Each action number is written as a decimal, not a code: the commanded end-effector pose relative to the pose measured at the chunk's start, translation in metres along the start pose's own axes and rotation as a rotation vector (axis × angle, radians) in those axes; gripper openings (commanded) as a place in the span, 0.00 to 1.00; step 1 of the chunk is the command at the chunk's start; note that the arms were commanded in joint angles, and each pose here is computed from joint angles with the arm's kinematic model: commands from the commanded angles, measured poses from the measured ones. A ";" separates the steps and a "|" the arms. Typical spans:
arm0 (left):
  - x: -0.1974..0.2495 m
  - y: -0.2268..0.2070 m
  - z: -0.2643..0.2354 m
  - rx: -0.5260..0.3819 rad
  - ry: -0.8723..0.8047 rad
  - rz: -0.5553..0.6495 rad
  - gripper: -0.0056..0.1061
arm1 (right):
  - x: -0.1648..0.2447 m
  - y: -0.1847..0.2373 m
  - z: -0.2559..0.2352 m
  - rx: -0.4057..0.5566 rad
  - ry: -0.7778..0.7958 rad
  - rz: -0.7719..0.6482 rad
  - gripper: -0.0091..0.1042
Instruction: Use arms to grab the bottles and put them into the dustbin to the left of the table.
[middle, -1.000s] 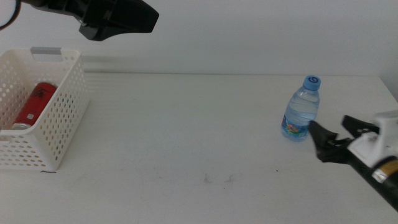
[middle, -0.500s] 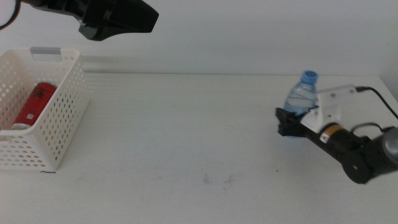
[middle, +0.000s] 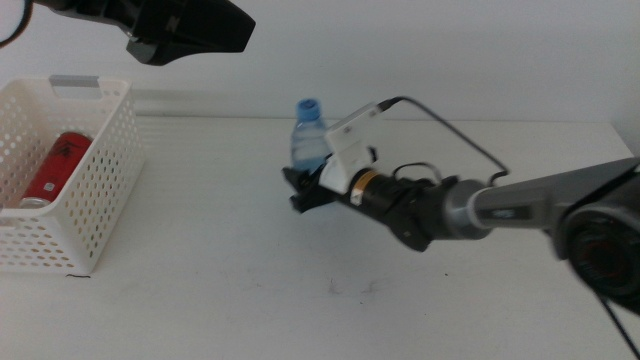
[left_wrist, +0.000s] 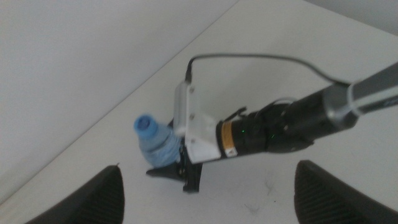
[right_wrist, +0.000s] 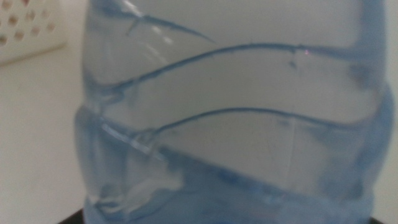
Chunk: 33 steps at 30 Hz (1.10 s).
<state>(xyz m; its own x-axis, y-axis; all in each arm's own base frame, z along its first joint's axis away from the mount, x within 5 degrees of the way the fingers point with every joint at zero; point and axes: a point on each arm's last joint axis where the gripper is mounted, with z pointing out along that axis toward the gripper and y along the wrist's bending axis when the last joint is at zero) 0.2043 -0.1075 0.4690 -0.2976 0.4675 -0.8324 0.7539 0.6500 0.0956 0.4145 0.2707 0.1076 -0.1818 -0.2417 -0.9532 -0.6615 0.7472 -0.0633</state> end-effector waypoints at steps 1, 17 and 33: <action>-0.002 -0.001 -0.002 -0.005 -0.020 0.001 0.89 | 0.001 0.007 0.014 -0.011 -0.009 -0.004 0.08; -0.002 -0.001 -0.002 -0.005 -0.020 0.001 0.89 | -0.077 0.020 -0.133 0.133 0.417 0.267 0.88; -0.007 0.005 -0.003 -0.061 -0.066 0.013 0.89 | -0.191 0.038 -0.293 0.092 0.146 0.118 0.88</action>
<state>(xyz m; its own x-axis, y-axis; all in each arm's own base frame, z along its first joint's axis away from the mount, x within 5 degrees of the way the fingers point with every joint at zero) 0.2083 -0.1064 0.4723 -0.2683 0.4521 -0.8507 0.7294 0.6722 0.1272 0.2123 0.1651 0.3736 -0.3735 -0.2187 -0.9015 -0.5558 0.8308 0.0287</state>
